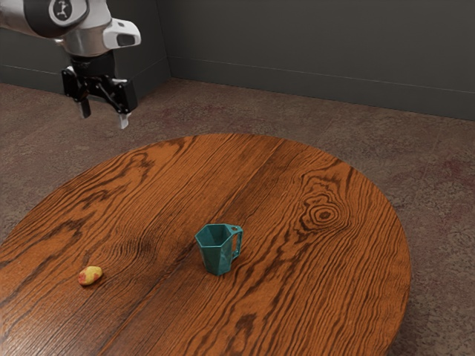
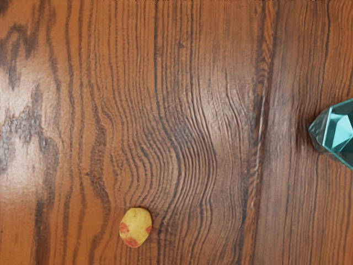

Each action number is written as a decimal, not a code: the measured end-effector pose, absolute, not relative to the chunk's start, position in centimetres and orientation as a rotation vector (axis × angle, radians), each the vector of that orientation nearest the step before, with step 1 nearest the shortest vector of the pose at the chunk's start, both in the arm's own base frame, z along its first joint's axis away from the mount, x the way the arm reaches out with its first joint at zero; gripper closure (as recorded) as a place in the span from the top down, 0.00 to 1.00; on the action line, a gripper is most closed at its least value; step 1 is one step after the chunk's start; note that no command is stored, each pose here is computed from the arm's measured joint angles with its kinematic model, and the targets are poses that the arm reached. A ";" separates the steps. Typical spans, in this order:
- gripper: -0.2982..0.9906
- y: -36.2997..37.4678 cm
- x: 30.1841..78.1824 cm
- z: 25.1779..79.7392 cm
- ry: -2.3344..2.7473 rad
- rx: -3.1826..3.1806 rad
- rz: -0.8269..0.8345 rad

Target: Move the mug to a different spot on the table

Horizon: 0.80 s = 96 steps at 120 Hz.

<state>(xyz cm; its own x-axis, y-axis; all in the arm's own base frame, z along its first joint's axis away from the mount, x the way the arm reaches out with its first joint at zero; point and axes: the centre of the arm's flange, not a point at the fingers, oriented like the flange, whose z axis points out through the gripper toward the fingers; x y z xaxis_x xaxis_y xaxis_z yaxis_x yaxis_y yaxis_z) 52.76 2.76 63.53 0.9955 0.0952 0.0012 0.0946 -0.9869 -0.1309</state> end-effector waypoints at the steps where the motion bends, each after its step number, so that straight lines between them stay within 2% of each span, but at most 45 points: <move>1: 0.77 2.7 52.8 63.5 -0.144 -3.007 0.007; 33: 0.77 1.3 54.0 62.2 -0.136 -3.004 0.007; 48: 0.77 -0.8 58.1 58.5 -0.100 -2.989 0.058; 57: 0.77 -6.0 60.2 55.8 0.025 -2.985 0.078; 67: 0.77 -10.7 61.1 52.8 0.140 -2.977 0.099; 96: 0.77 -15.8 62.5 45.6 0.299 -2.969 0.130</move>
